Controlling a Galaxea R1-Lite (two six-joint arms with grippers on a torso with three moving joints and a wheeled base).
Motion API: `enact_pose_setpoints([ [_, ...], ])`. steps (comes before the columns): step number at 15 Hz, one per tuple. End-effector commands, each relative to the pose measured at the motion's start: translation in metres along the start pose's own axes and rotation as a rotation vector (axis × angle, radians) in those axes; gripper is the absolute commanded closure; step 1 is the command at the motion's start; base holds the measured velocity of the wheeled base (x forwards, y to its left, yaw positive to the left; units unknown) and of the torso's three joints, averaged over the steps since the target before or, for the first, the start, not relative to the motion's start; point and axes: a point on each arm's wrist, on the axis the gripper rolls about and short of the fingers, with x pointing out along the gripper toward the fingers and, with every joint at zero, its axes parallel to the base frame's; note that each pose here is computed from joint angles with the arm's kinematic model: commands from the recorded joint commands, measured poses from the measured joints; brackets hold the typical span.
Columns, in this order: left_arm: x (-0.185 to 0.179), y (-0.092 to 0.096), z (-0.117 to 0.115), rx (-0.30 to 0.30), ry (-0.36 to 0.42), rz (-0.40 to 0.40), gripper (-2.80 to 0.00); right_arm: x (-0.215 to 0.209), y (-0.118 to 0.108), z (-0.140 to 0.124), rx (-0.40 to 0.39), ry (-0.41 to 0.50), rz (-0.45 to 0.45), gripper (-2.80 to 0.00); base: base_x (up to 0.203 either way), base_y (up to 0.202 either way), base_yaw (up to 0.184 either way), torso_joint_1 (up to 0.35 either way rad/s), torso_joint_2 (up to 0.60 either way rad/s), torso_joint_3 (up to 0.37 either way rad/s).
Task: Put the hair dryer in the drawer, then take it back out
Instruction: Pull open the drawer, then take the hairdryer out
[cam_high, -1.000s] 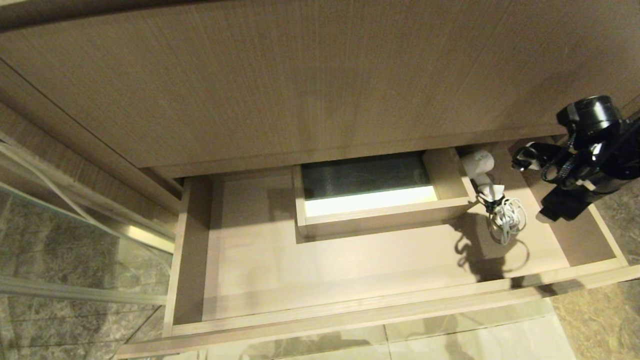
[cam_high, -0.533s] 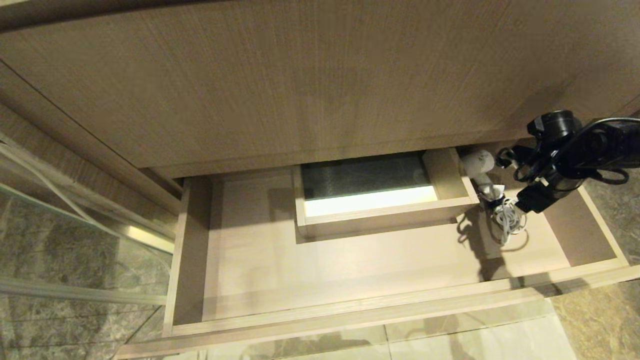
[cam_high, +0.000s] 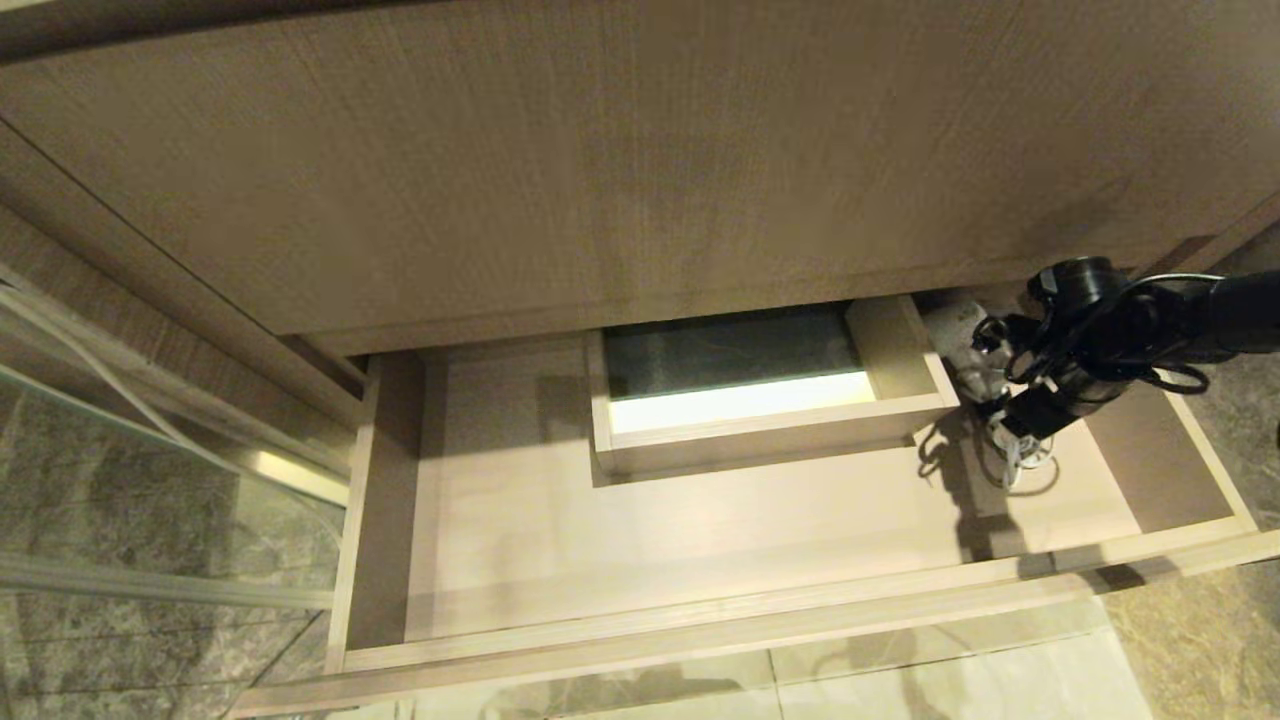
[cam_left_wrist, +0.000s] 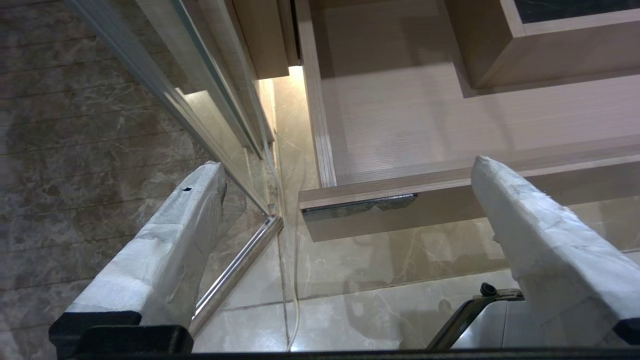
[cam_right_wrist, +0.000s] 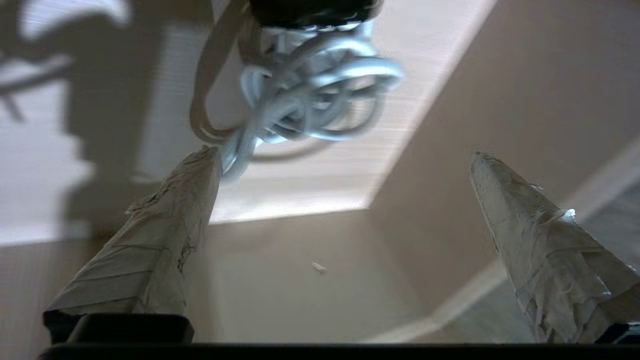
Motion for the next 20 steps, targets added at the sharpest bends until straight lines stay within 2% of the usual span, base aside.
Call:
enact_pose_setpoints([
  [1,0.000,0.000,0.000,0.000,0.000,0.000,-2.80,0.021,0.009,-0.005,0.003,0.032,0.032,-2.80,0.000,0.000,0.000,0.000,0.00,0.000],
  [6,0.000,0.000,0.000,0.000,-0.002,0.000,-2.80,0.022,0.010,-0.005,0.008,0.029,0.036,-2.80,0.000,0.000,0.000,0.000,0.00,0.000],
  [7,0.000,0.000,0.000,0.000,-0.002,0.000,-2.80,0.025,0.011,-0.003,0.030,-0.014,0.058,-2.80,0.000,0.000,0.000,0.000,0.00,0.000],
  [9,0.000,0.000,0.000,0.000,-0.002,0.000,-2.80,0.025,0.012,-0.003,0.031,-0.015,0.059,-2.80,0.000,0.000,0.000,0.000,0.00,0.000],
  [10,0.000,0.000,0.000,0.000,0.000,0.000,-2.80,0.025,0.011,-0.002,0.042,-0.043,0.069,-2.80,0.000,0.000,0.000,0.000,0.00,0.000],
  [12,0.000,0.000,0.000,0.000,-0.002,0.000,-2.80,0.029,0.010,0.007,0.076,-0.185,0.155,-2.80,0.000,0.000,0.000,0.000,0.00,0.000],
  [16,0.000,0.000,0.000,0.000,0.000,0.000,-2.80,0.037,0.006,0.009,0.125,-0.233,0.186,-2.80,0.000,0.000,0.000,0.000,0.00,0.000],
  [18,0.000,0.000,0.000,0.000,0.000,0.000,-2.80,0.048,-0.002,0.006,0.165,-0.256,0.157,-2.80,0.000,0.000,0.000,0.000,0.00,0.000],
  [20,0.000,0.000,0.000,0.000,0.000,0.000,-2.80,0.049,-0.004,0.005,0.165,-0.258,0.153,-2.80,0.000,0.000,0.000,0.000,0.00,0.000],
])
